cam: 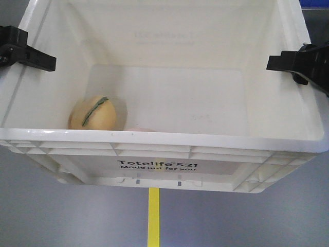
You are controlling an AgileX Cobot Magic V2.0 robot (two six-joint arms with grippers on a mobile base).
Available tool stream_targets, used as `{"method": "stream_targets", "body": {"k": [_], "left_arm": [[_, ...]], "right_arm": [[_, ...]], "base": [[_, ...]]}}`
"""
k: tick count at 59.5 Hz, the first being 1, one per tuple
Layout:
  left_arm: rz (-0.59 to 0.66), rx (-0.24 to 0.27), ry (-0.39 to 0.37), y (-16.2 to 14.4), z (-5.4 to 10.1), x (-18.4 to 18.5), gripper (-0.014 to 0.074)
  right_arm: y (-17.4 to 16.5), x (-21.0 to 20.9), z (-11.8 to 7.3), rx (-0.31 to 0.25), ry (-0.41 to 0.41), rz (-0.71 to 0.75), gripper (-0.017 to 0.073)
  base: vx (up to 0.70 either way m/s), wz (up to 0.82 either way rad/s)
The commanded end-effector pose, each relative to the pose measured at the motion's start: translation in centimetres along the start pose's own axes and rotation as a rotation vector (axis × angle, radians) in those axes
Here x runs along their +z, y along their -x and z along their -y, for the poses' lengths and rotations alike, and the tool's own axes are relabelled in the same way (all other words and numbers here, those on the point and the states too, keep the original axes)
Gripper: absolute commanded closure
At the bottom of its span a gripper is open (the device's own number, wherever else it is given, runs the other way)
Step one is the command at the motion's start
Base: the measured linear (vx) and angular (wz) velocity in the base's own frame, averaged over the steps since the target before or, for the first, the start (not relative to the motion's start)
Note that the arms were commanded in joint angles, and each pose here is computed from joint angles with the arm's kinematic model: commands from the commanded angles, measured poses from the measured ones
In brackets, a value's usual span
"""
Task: Place moving items into box and shelve
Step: 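Hold the tote with both grippers while the base drives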
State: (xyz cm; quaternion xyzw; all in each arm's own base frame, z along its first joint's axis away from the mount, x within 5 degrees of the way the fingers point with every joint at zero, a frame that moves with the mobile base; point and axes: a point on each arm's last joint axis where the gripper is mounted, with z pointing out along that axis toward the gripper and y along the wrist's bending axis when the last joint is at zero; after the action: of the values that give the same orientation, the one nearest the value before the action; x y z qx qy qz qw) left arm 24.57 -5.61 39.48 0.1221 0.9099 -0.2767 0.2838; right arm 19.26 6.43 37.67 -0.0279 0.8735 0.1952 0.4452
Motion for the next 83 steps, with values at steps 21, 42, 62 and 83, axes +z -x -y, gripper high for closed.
{"method": "stream_targets", "body": {"k": [21, 42, 62, 83], "left_arm": [[0.159, -0.001, -0.157, 1.19, 3.01, -2.15, 0.0597], [0.159, -0.001, -0.157, 1.19, 3.01, -2.15, 0.0597], [0.159, -0.001, -0.157, 1.19, 3.01, -2.15, 0.0597], [0.158, -0.001, -0.157, 1.18, 3.01, -2.15, 0.0597]], "right_arm": [[2.47, -1.82, -1.23, 0.031, 0.081, 0.216, 0.0565], [2.47, -1.82, -1.23, 0.031, 0.081, 0.216, 0.0565], [2.47, -1.82, -1.23, 0.031, 0.081, 0.216, 0.0565], [2.47, -1.82, -1.23, 0.031, 0.081, 0.216, 0.0565]], "base": [[0.30, 0.04], [0.35, 0.12], [0.39, 0.14], [0.42, 0.09]]}}
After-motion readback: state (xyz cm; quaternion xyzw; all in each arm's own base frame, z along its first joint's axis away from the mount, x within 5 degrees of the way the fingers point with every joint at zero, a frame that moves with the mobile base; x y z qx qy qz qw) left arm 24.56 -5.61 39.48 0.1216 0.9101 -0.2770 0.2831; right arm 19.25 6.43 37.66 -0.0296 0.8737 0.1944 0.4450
